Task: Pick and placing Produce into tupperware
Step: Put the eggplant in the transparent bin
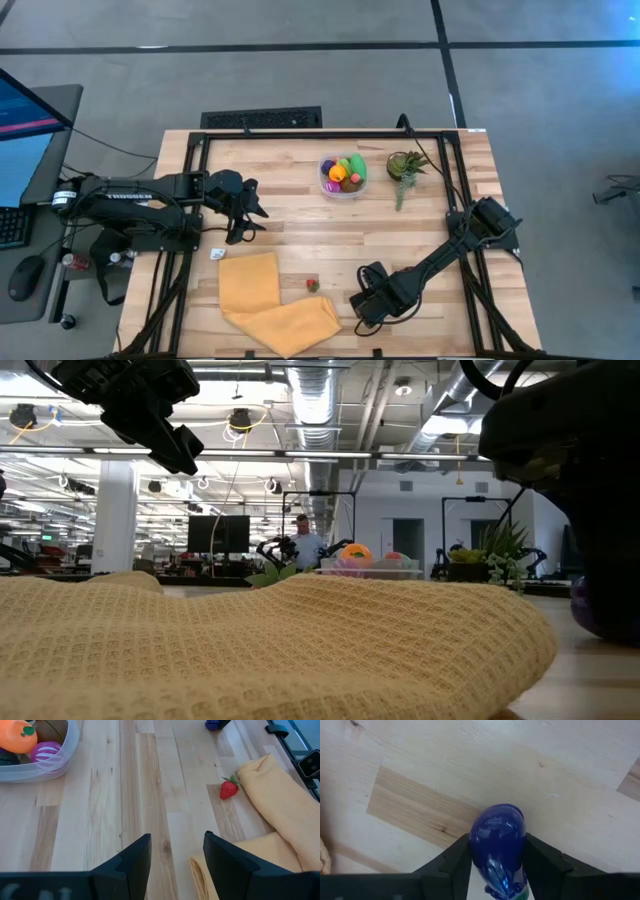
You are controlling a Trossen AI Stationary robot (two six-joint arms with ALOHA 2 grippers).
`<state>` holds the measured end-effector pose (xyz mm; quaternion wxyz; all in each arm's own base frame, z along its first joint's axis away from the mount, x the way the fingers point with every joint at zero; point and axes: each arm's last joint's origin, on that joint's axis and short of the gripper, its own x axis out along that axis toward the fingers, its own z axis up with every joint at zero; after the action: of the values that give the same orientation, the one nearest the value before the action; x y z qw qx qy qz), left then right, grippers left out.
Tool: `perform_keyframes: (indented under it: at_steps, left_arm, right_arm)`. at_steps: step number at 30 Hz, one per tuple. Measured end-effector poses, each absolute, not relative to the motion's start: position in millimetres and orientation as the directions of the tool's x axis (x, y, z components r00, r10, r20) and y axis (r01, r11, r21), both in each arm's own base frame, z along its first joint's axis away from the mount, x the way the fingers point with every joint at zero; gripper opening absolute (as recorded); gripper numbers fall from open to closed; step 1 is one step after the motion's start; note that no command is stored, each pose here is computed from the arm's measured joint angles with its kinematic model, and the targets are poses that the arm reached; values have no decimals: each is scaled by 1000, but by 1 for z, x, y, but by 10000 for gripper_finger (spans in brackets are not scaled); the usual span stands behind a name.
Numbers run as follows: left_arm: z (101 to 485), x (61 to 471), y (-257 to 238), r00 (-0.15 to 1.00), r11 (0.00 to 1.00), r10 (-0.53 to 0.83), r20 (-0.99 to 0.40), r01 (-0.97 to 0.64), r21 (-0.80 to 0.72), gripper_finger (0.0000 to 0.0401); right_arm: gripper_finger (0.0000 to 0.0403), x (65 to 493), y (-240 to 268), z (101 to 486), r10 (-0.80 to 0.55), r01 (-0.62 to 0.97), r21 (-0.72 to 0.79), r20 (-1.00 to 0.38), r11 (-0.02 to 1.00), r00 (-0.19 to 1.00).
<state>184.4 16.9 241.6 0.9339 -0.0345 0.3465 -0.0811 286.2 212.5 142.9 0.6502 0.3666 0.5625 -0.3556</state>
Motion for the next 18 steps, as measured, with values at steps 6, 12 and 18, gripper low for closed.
perform_keyframes:
  at_steps: [6, 12, 18]
  left_arm:
    - [242, 184, 17, 746, 984, -175, -642, 128, -121, 169]
    - [242, 184, 17, 747, 984, -176, -642, 128, -121, 169]
    - [242, 184, 17, 747, 984, -176, -641, 128, -120, 169]
  right_arm:
    - [190, 286, 213, 142, -50, 874, 77, -992, 479, 115]
    - [177, 286, 213, 142, -50, 874, 77, -992, 479, 115]
    - [177, 286, 213, 143, -49, 874, 78, -992, 479, 116]
